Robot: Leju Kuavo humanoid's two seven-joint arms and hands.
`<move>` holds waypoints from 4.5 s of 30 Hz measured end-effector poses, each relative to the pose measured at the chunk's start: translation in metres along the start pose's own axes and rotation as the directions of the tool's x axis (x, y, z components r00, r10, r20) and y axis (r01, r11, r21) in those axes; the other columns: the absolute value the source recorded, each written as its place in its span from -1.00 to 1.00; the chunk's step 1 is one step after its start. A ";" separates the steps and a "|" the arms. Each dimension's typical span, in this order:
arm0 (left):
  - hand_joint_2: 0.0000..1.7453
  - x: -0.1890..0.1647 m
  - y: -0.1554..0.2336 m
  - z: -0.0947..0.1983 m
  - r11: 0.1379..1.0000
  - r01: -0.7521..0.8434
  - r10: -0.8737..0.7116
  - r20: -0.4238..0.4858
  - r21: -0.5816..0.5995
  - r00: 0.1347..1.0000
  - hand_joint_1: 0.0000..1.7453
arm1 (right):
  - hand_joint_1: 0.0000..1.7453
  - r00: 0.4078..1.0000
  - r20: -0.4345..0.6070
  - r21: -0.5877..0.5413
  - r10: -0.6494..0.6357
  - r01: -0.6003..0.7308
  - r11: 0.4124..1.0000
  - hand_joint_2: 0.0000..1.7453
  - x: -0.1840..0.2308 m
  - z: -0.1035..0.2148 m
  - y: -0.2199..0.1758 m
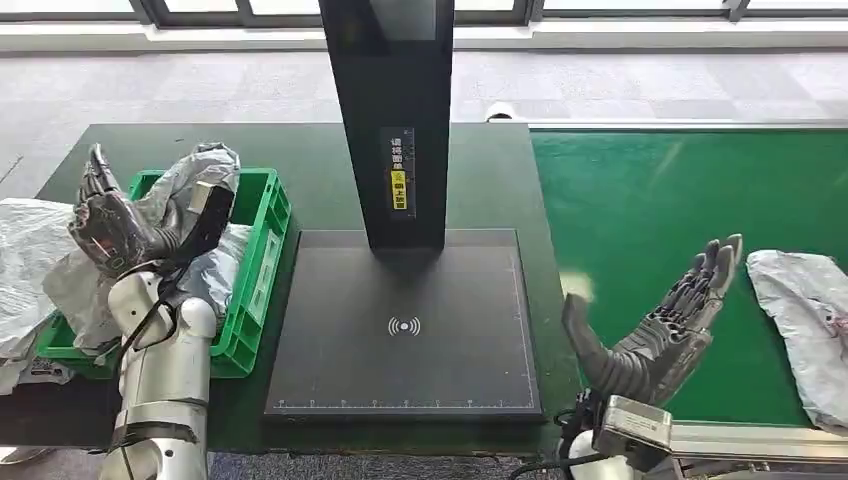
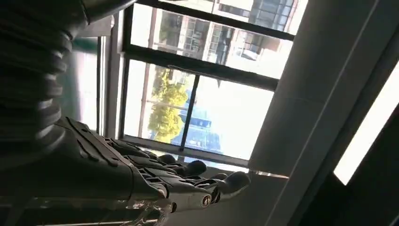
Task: Moved the parcel from conveyor to table for the left to box.
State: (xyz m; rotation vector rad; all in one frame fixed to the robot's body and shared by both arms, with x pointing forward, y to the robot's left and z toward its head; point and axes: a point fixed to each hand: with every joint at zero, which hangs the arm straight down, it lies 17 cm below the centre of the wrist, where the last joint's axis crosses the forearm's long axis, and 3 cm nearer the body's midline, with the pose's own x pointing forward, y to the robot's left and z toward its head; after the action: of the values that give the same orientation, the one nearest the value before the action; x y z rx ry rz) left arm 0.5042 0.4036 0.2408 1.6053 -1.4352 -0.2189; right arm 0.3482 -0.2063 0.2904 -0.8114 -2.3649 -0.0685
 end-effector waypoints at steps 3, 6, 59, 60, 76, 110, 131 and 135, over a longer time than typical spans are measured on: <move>1.00 0.000 0.000 0.000 1.000 0.000 0.000 0.001 0.000 1.000 -1.00 | -1.00 1.000 -0.003 0.003 0.001 -0.001 1.000 1.00 -0.001 0.001 0.001; 1.00 0.000 0.000 0.000 1.000 0.001 -0.001 0.005 0.001 1.000 -1.00 | -1.00 1.000 -0.005 0.005 0.002 -0.002 1.000 1.00 -0.002 0.002 0.001; 1.00 0.056 0.045 0.040 0.132 -0.990 0.989 0.058 0.052 0.135 -1.00 | -1.00 0.996 -0.072 0.015 0.061 -0.060 0.998 1.00 -0.033 0.013 -0.004; 1.00 0.070 0.046 0.050 0.039 -0.999 0.998 0.050 -0.012 0.038 -1.00 | -1.00 0.994 -0.100 0.004 0.044 -0.044 0.999 1.00 -0.039 0.016 -0.007; 1.00 0.138 0.090 0.110 -0.365 -0.851 0.923 -0.026 -0.378 -0.384 -1.00 | -1.00 0.961 -0.222 0.057 -0.167 0.183 0.981 1.00 -0.064 0.029 0.013; 1.00 0.158 0.032 0.163 -0.233 -0.893 0.969 -0.167 -0.385 -0.181 -1.00 | -1.00 0.773 -0.368 0.320 -0.517 0.628 0.710 1.00 0.003 0.067 0.159; 1.00 0.163 0.010 0.179 -0.219 -0.894 0.965 -0.223 -0.392 -0.138 -1.00 | -1.00 0.918 -0.264 0.420 -0.296 0.385 0.822 1.00 -0.012 0.085 0.164; 1.00 0.162 0.010 0.179 -0.219 -0.893 0.965 -0.223 -0.392 -0.139 -1.00 | -1.00 0.992 -0.038 0.550 0.123 -0.082 0.831 1.00 -0.038 0.099 0.165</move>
State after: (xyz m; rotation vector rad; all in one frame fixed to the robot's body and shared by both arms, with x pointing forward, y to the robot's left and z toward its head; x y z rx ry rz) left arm 0.4260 0.1752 0.2212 -0.3523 -2.1573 0.2862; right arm 0.4112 -0.0698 0.1652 -0.6305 -2.0973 0.5947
